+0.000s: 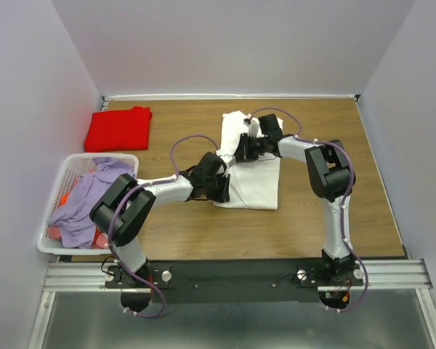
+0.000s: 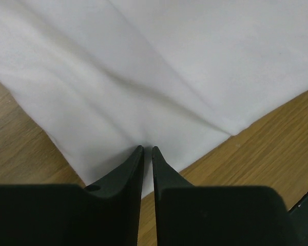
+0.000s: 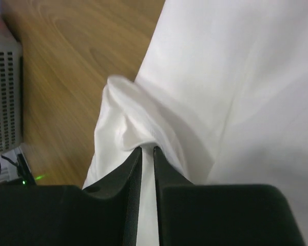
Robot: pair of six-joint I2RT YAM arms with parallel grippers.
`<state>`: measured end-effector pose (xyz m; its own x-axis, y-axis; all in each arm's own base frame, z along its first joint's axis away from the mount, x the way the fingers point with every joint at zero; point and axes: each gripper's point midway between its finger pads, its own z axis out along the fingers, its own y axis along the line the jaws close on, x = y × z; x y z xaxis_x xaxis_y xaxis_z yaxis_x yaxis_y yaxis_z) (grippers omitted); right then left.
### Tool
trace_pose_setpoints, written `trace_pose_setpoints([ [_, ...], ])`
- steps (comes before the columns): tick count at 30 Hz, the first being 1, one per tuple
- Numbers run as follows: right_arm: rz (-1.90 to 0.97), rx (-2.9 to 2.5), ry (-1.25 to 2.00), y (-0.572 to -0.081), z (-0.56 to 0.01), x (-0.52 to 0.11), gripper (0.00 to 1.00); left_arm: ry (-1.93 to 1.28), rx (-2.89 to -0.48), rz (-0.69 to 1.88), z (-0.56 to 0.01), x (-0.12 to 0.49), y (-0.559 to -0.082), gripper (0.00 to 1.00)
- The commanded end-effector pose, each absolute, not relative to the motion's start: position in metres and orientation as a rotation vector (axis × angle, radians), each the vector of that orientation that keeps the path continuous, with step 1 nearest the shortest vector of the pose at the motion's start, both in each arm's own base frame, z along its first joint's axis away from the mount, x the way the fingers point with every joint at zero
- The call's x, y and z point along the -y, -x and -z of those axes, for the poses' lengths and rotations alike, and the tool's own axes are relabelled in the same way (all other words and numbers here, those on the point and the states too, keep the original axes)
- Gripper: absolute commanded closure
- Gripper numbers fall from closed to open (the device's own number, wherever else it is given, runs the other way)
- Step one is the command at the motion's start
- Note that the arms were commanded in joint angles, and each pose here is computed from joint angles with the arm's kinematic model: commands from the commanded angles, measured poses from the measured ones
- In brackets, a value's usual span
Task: Fold and stack the t-shirts
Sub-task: Fold the tshirt
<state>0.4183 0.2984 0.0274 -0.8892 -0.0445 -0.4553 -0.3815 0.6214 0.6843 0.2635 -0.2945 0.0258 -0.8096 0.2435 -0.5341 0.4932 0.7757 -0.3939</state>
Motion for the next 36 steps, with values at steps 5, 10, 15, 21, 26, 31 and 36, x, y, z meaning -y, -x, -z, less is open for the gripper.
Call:
trace_pose_setpoints([
  [5,-1.092,-2.349,0.064,-0.523,-0.034,-0.263,0.75,-0.525,-2.684,0.654,-0.001,0.261,-0.221,0.80],
  [10,-1.071,-2.319,0.050,-0.512,-0.064,-0.244,0.70,-0.482,-2.637,0.642,-0.018,0.263,-0.232,0.70],
  [15,-0.965,-2.292,0.040,-0.459,-0.114,-0.216,0.64,-0.392,-2.563,0.613,-0.049,0.263,-0.249,0.53],
  [21,-0.782,-2.393,-0.133,-0.361,-0.116,-0.168,0.52,-0.246,-2.502,0.525,-0.087,0.238,-0.254,0.43],
  [26,-0.923,-2.475,-0.252,-0.280,-0.105,-0.166,0.41,-0.186,-2.546,0.449,-0.075,0.214,-0.247,0.38],
  [31,-1.087,-2.535,-0.397,-0.219,-0.085,-0.171,0.37,-0.197,-2.621,0.477,-0.050,0.213,-0.233,0.38],
  [36,-1.143,-2.615,-0.449,-0.194,-0.061,-0.173,0.36,-0.195,-2.656,0.476,-0.034,0.213,-0.230,0.39],
])
